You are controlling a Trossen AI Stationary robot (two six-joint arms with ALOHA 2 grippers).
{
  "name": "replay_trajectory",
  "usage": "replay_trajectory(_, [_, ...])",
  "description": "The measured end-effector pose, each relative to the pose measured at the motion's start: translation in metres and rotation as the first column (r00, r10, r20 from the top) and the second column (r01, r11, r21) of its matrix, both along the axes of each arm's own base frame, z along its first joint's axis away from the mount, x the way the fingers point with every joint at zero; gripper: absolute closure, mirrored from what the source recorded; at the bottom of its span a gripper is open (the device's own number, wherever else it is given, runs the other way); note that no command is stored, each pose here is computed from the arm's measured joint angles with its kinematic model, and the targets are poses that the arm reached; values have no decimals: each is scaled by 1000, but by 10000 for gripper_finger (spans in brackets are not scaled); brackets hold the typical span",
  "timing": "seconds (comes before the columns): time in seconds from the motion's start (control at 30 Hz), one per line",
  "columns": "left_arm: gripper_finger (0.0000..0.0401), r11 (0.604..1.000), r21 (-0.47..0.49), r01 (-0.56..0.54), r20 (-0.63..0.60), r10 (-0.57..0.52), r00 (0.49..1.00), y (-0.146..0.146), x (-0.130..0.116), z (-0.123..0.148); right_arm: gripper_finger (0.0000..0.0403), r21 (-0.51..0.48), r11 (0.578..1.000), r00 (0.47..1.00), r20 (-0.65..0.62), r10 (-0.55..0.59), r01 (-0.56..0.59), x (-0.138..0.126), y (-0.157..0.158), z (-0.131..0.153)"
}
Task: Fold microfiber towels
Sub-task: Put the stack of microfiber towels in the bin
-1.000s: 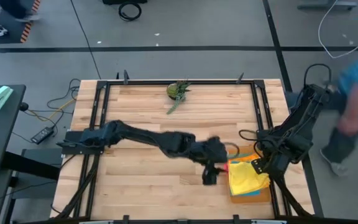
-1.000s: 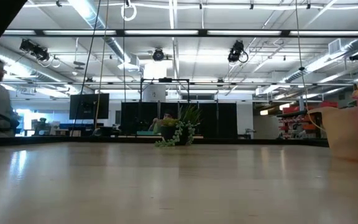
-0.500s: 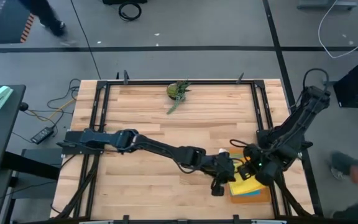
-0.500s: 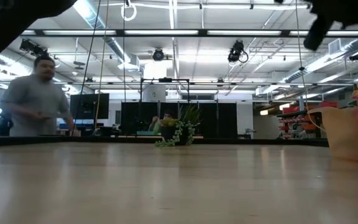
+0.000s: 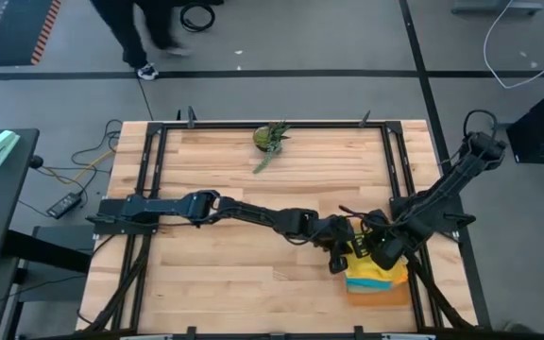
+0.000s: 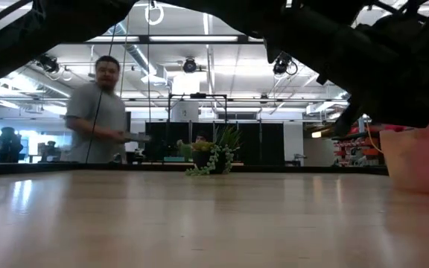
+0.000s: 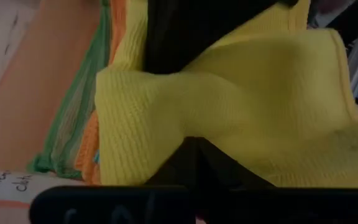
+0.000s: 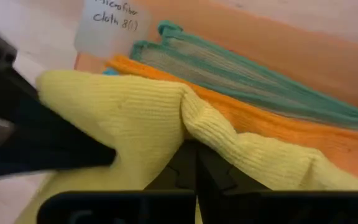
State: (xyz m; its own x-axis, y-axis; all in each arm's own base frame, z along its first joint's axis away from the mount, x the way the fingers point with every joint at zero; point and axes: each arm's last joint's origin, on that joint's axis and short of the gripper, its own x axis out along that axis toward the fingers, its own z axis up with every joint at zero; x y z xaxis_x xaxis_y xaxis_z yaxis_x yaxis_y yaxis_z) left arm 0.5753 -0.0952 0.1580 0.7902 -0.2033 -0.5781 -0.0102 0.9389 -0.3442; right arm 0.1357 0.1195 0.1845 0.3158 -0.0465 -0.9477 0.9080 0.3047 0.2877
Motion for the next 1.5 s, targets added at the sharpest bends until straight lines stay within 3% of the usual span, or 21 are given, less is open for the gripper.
replay_trajectory(0.17, [370, 1000, -3, 15, -9, -15, 1000, 3, 0, 1, 401, 28, 998, 997, 51, 53, -54, 5, 4, 35])
replay_trajectory(0.33, [375, 995, -24, 101, 14, -101, 995, 9, -2, 17, 401, 31, 995, 975, 200, 91, -100, 16, 27, 59])
replay_trajectory(0.57, [394, 992, 56, 111, 102, -116, 988, 40, -7, 61, 402, 1, 993, 973, 197, 118, -120, 36, 59, 40])
replay_trajectory(0.77, [384, 988, 41, 148, 87, -151, 985, 43, -7, 50, 402, -2, 992, 979, 164, 122, -124, 41, 79, 28])
replay_trajectory(1.07, [390, 979, 47, 199, 67, -202, 977, 24, -10, 34, 402, 9, 990, 975, 178, 136, -140, 43, 82, 46])
replay_trajectory(1.37, [395, 983, 62, 175, 62, -178, 982, 27, -10, 34, 402, -39, 977, 977, 10, 212, -212, 55, 102, -2])
replay_trajectory(1.5, [385, 983, 59, 175, 7, -175, 984, 27, -11, 22, 402, -41, 970, 971, -8, 240, -240, 60, 109, -17])
